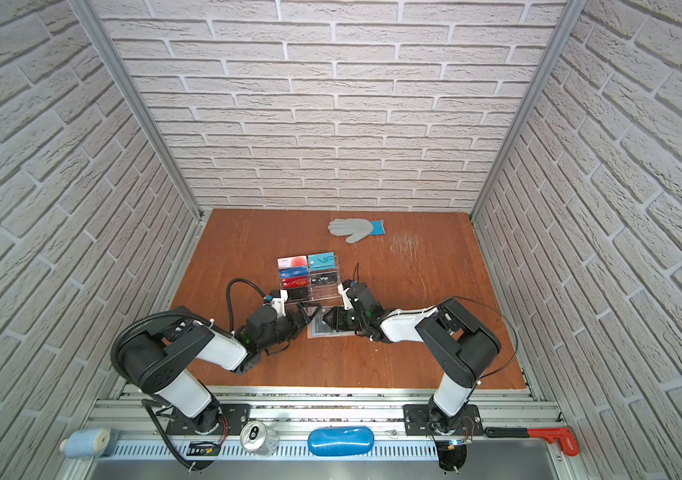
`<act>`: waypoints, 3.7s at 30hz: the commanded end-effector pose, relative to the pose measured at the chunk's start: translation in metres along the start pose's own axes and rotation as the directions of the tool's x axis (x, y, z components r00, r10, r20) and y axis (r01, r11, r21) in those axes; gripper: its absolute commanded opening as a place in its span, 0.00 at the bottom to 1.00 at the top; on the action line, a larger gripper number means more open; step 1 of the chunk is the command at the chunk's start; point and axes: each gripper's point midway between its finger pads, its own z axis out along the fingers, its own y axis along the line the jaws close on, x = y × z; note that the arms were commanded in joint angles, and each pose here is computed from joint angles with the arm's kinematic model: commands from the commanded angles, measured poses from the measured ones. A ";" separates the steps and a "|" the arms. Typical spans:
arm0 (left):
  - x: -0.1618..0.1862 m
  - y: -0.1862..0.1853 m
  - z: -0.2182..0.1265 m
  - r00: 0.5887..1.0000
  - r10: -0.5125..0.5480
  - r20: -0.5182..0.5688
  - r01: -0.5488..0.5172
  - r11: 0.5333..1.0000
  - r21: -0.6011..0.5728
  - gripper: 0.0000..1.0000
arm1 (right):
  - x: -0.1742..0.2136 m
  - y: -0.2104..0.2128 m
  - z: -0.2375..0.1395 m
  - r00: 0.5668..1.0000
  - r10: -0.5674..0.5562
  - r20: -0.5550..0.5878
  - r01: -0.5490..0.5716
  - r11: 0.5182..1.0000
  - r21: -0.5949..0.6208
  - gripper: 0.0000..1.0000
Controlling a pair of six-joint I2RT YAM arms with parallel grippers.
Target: Take the credit cards out of the card holder
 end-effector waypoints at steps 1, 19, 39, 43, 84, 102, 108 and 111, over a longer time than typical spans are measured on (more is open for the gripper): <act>0.000 0.009 -0.001 1.000 -0.006 0.005 0.006 1.000 -0.011 0.98 | -0.004 0.003 0.001 1.000 0.011 0.022 -0.010 0.999 -0.045 0.42; 0.003 0.015 0.004 1.000 -0.021 -0.007 0.021 1.000 -0.015 0.98 | 0.004 -0.016 0.005 0.997 0.077 0.024 -0.076 0.995 -0.059 0.45; 0.004 0.010 0.006 1.000 -0.019 -0.015 0.019 1.000 -0.011 0.98 | 0.001 0.010 0.000 0.993 0.111 0.043 -0.099 0.968 -0.232 0.49; 0.004 0.008 0.005 1.000 -0.011 -0.018 0.010 1.000 -0.014 0.98 | -0.006 0.021 -0.003 0.991 0.119 0.068 -0.094 0.951 -0.294 0.49; -0.001 -0.032 0.022 0.999 -0.002 -0.049 0.005 0.998 0.058 0.98 | 0.010 0.012 -0.010 0.980 0.158 0.120 -0.110 0.937 -0.332 0.47; -0.022 -0.050 0.000 0.999 0.029 -0.042 -0.026 0.997 0.077 0.98 | 0.005 -0.004 -0.024 0.978 0.126 0.168 -0.103 0.985 -0.137 0.47; -0.019 -0.055 0.000 0.998 0.039 -0.050 -0.035 0.996 0.083 0.98 | 0.007 0.000 -0.022 0.979 0.136 0.154 -0.116 0.984 -0.132 0.47; -0.014 -0.054 0.006 0.997 0.036 -0.063 -0.030 0.996 0.084 0.98 | 0.007 0.002 -0.019 0.979 0.137 0.150 -0.117 0.984 -0.132 0.47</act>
